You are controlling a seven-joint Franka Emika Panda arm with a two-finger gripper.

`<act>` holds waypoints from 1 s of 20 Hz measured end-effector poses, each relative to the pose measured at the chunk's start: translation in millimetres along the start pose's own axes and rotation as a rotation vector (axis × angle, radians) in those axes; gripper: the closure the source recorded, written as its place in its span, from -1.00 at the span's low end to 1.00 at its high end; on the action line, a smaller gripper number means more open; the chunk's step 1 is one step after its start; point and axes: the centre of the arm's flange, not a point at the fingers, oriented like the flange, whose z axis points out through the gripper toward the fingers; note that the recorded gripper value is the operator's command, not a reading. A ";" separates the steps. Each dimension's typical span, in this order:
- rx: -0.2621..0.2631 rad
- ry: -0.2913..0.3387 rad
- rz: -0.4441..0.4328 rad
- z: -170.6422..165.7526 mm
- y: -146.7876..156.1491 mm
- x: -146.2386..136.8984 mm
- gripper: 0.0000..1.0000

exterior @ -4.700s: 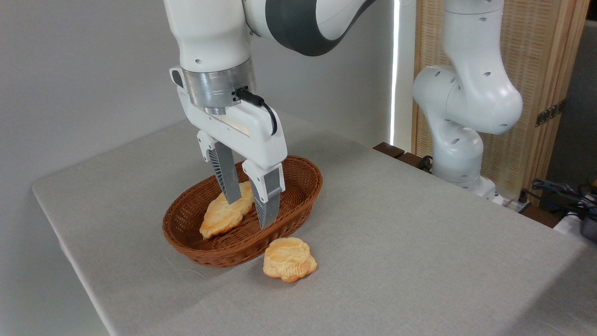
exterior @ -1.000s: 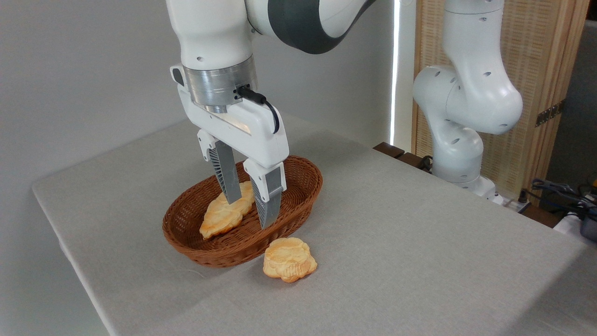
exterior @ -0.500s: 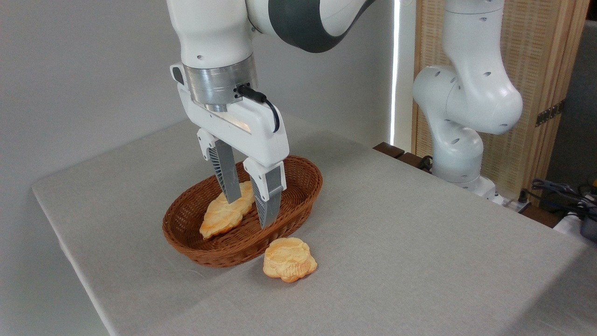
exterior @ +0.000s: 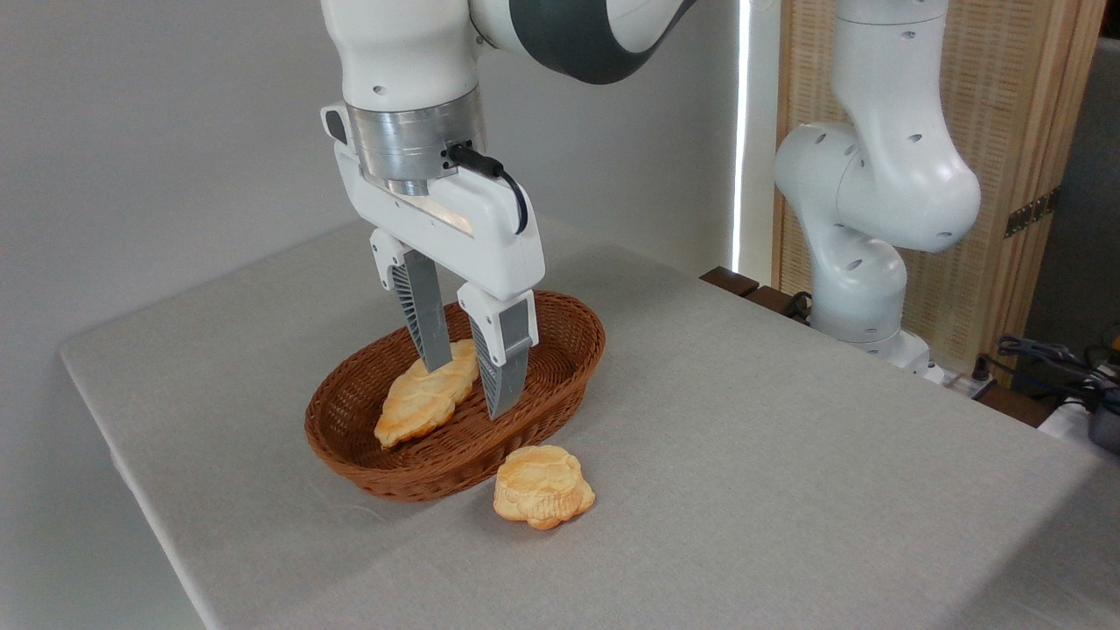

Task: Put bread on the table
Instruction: 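Lower the gripper into the basket and close it on the braided roll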

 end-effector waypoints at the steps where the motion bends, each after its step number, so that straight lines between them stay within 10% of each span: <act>1: -0.005 -0.005 0.000 0.6 0.6 -0.5 -1.00; 12: -0.067 -0.074 0.114 48.4 47.5 26.8 -1.00; 20: -0.138 0.065 0.080 90.9 91.9 32.1 -1.00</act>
